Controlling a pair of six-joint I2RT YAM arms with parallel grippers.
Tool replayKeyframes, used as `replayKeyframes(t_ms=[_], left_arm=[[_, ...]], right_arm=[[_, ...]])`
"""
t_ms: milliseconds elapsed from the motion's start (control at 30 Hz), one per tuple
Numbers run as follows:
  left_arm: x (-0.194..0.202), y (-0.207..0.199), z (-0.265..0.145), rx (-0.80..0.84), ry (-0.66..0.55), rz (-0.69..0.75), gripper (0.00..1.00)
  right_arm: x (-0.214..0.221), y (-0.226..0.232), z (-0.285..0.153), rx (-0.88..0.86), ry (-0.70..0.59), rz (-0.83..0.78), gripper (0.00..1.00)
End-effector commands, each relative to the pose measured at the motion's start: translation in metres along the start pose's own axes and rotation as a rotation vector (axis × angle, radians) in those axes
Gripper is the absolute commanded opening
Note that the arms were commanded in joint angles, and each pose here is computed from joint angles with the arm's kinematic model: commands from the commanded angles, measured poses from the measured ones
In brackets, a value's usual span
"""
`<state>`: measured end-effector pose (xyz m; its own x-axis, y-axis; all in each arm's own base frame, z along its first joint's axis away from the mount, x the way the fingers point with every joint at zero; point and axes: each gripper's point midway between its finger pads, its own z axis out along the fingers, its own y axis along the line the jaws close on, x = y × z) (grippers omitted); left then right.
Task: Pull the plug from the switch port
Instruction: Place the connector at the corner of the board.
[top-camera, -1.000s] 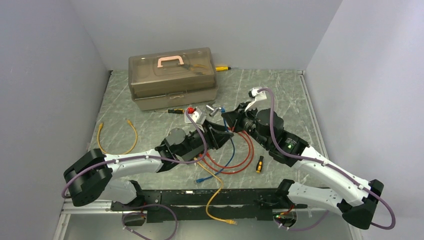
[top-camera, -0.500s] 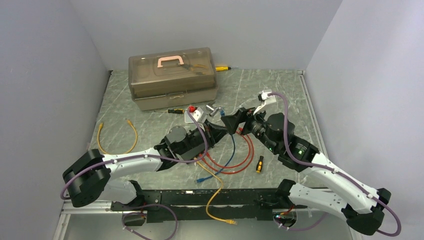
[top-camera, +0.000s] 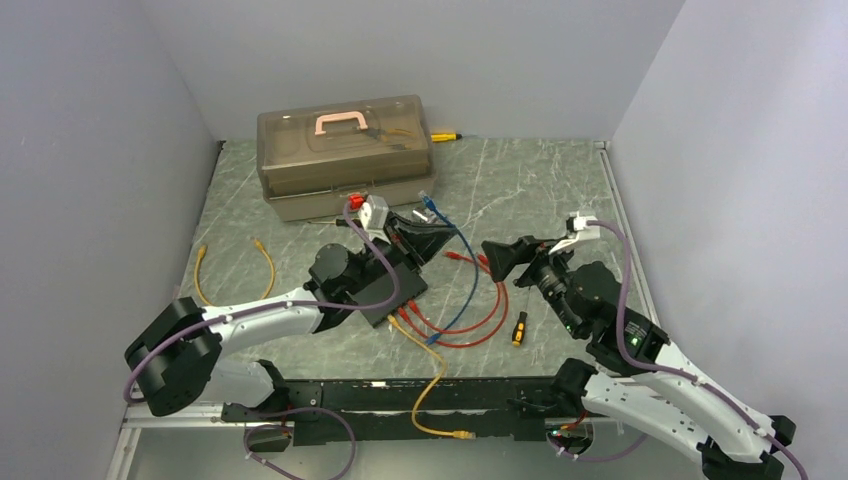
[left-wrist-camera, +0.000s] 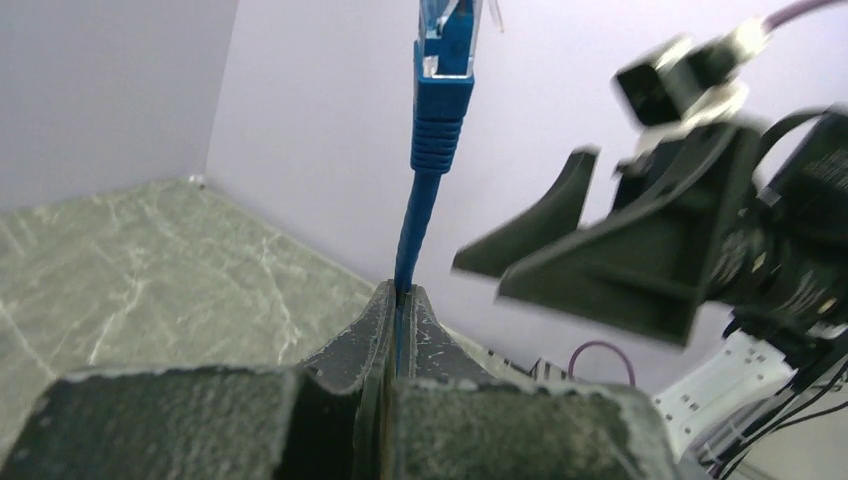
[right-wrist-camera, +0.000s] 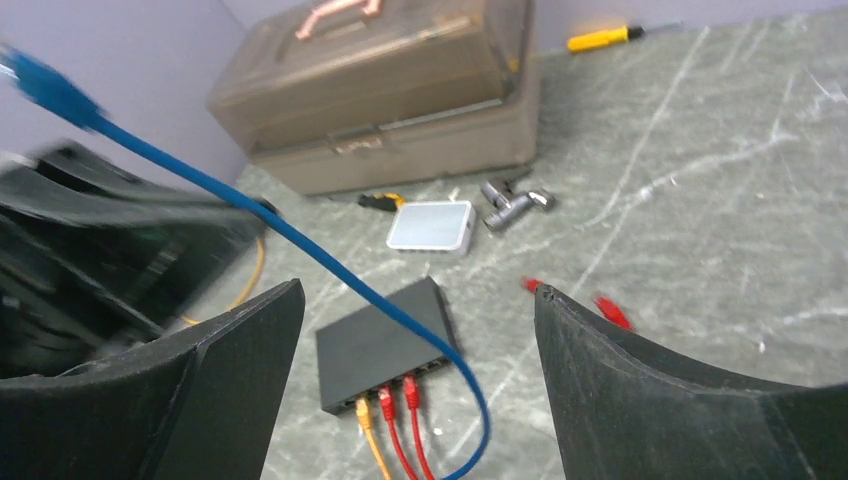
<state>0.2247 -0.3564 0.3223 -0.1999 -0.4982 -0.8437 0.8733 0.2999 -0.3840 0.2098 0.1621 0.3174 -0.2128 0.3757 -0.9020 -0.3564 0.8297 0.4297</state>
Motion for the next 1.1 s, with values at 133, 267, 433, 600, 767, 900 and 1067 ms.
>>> replayKeyframes(t_ms=[133,267,433,600,767,900,1067], left_arm=[[-0.086,-0.046,0.011,0.226,-0.276,-0.005,0.0],[-0.089,-0.047,0.01,0.235,-0.279,0.006,0.0],[-0.102,-0.049,0.005,0.224,-0.293,0.067,0.0],[-0.108,-0.035,0.0,0.094,-0.236,0.123,0.0],[-0.107,0.036,-0.044,-0.436,-0.02,0.16,0.0],[-0.125,0.082,-0.125,-0.838,0.058,0.236,0.0],[-0.108,0.127,-0.202,-1.094,0.215,0.158,0.0]], right_arm=[[0.032,-0.023,0.001,0.064,0.035,-0.012,0.87],[0.049,-0.023,0.005,0.061,0.089,-0.025,0.87],[0.067,-0.027,0.007,0.053,0.118,-0.036,0.87],[0.074,-0.031,0.006,0.062,0.129,-0.04,0.87],[0.071,-0.032,0.004,0.053,0.108,-0.042,0.87],[0.075,-0.03,0.007,0.037,0.114,-0.052,0.87],[0.079,-0.021,0.013,-0.003,0.12,-0.058,0.87]])
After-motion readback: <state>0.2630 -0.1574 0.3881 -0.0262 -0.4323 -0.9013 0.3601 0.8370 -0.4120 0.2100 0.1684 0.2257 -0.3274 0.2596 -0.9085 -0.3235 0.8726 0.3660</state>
